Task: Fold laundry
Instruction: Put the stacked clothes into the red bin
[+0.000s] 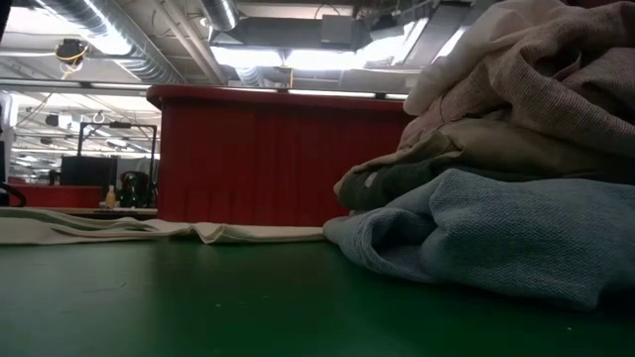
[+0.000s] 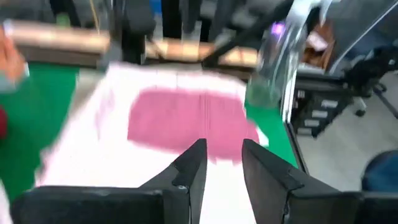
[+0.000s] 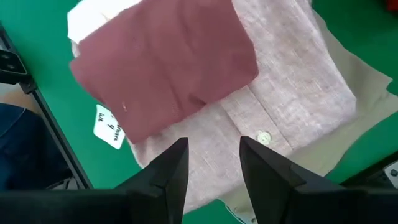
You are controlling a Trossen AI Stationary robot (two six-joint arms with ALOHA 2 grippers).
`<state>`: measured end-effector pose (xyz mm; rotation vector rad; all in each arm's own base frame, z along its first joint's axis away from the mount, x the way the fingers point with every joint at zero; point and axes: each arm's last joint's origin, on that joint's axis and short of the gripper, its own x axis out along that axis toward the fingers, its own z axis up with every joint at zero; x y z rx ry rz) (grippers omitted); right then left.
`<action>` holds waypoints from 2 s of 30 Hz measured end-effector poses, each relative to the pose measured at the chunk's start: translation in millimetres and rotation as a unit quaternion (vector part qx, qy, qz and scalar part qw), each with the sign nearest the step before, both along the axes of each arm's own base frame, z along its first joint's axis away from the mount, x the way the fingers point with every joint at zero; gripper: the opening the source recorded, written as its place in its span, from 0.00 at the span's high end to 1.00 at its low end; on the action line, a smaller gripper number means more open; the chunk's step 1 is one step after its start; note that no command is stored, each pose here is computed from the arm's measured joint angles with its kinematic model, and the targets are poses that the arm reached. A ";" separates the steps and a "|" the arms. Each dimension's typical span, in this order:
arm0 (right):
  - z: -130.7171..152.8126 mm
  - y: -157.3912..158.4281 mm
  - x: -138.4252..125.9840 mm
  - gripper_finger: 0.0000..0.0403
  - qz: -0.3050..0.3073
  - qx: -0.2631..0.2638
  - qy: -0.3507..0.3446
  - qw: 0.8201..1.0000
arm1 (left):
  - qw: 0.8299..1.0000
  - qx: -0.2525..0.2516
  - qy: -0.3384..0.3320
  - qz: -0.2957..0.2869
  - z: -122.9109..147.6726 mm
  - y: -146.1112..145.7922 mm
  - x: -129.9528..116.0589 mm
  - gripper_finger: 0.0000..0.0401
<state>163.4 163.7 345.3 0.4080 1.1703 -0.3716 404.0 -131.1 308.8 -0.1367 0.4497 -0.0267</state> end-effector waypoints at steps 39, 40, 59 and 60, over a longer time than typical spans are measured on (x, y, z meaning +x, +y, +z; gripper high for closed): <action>-1.1 2.0 -3.0 0.59 0.009 0.040 0.049 0.998 | 0.915 -0.230 0.262 0.206 -65.0 -11.8 -39.4 0.45; -1.3 1.8 -3.1 0.57 0.009 0.038 0.049 0.998 | 0.913 -0.233 0.262 0.209 -69.4 -11.6 -40.2 0.45; -4.8 -0.7 -5.4 0.34 0.007 0.019 0.066 0.998 | 0.903 -0.263 0.237 0.243 -119.0 -5.6 -49.8 0.45; -4.8 -0.7 -5.4 0.34 0.007 0.019 0.066 0.998 | 0.902 -0.263 0.236 0.247 -123.0 -4.5 -51.3 0.45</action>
